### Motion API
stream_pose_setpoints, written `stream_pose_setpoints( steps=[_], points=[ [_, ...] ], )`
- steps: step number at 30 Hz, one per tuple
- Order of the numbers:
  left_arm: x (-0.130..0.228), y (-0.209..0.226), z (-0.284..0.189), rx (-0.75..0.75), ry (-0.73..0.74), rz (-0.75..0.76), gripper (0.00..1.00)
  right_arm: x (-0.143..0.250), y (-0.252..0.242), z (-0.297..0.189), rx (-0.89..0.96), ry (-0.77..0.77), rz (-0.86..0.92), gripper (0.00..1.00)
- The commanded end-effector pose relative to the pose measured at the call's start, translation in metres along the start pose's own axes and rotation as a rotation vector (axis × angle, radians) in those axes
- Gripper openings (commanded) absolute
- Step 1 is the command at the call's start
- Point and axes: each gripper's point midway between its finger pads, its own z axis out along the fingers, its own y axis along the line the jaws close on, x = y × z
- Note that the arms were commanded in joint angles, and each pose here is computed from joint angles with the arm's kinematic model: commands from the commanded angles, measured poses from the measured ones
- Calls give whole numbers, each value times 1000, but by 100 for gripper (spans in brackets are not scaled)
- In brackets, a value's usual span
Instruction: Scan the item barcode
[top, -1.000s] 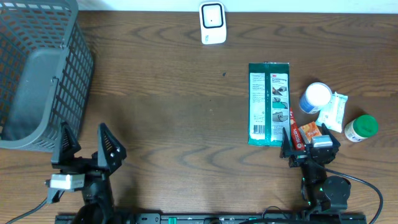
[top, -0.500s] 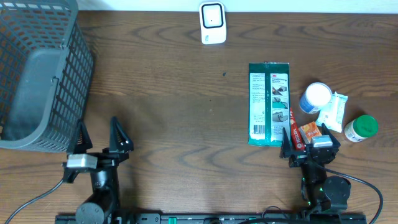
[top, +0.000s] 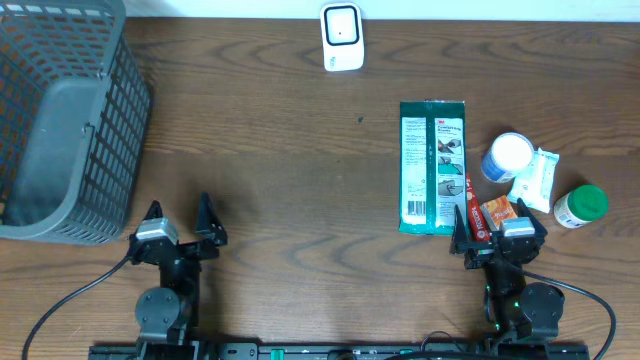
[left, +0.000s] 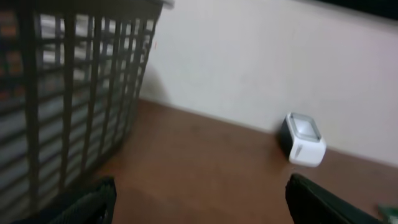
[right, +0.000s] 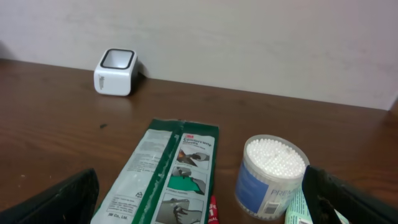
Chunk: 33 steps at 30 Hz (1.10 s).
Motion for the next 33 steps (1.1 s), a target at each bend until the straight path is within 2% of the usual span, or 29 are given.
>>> stream_pose_setpoints(
  steps=[1,8,15,19,24,33],
  points=[
    [10,4,-1,-19,37,6,87,0,-1,0,4,-2,-10,99],
    [38,8,-3,-23,152,26,87,0,-1,0,4,-2,-10,99],
    [40,-1,-4,34,165,79,87,0,-1,0,4,-2,-10,99],
    [43,-12,-5,109,174,197,87,0,-1,0,4,-2,-10,99],
    [43,-14,-5,127,170,281,87,0,-1,0,4,-2,-10,99],
    [44,-14,-5,129,170,293,87,0,-1,0,4,-2,-10,99]
  ],
)
